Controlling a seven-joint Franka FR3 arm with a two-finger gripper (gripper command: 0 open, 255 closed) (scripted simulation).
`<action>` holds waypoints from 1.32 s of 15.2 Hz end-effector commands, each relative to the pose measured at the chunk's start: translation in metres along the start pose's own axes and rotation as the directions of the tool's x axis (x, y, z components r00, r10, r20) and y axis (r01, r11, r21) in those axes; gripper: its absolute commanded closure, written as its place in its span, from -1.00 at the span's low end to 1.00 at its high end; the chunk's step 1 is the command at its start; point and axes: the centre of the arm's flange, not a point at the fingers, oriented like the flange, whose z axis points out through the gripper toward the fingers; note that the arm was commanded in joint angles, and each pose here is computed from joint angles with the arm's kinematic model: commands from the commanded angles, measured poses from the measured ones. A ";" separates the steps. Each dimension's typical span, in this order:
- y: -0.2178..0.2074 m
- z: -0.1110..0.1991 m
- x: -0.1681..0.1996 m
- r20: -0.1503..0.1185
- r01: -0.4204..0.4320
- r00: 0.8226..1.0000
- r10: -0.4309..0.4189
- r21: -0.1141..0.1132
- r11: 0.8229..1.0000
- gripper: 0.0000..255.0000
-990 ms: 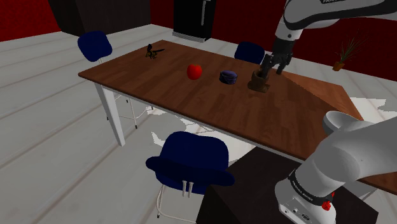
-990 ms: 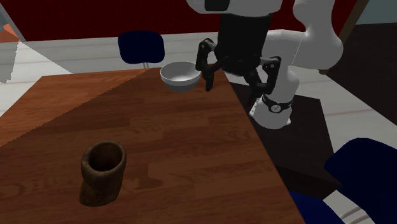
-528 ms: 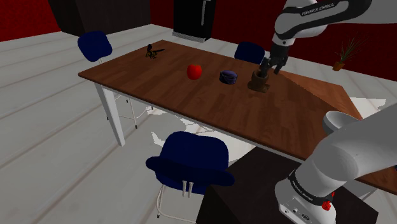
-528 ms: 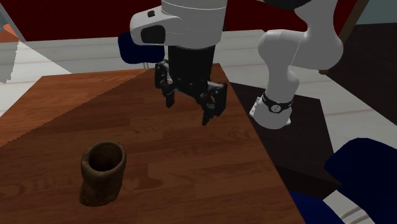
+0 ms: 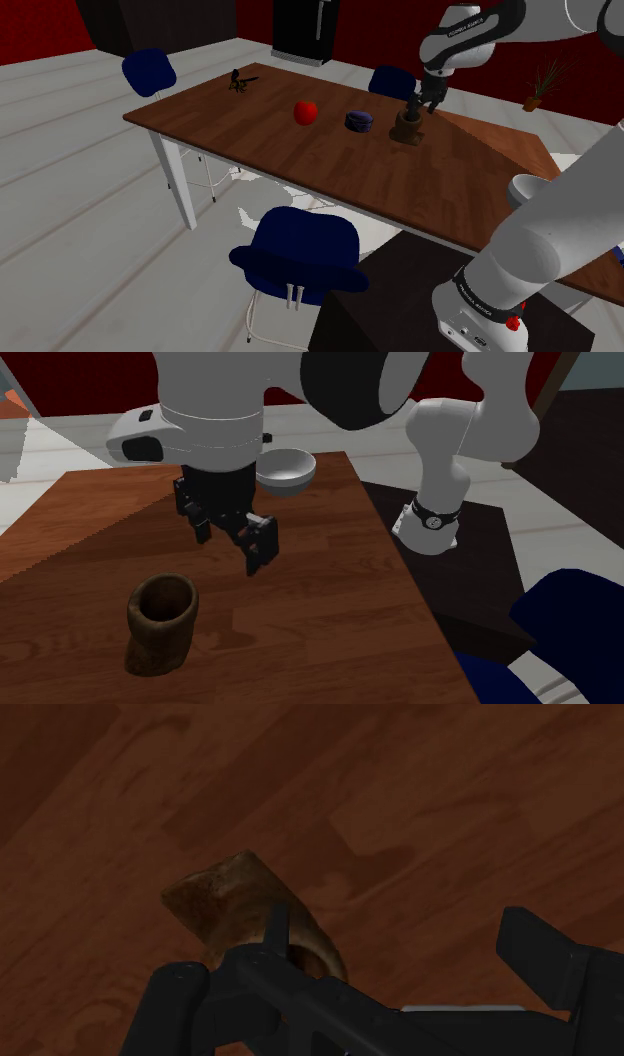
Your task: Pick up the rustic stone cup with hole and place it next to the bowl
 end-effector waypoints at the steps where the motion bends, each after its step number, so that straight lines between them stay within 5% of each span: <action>1: 0.020 0.012 0.014 -0.012 -0.001 1.000 0.001 -0.013 1.000 -1.00; 8: 0.079 0.047 0.064 -0.051 -0.009 0.999 0.006 -0.052 0.999 -1.00; 20: 0.082 0.087 0.066 -0.052 -0.009 0.999 0.006 -0.053 0.999 -1.00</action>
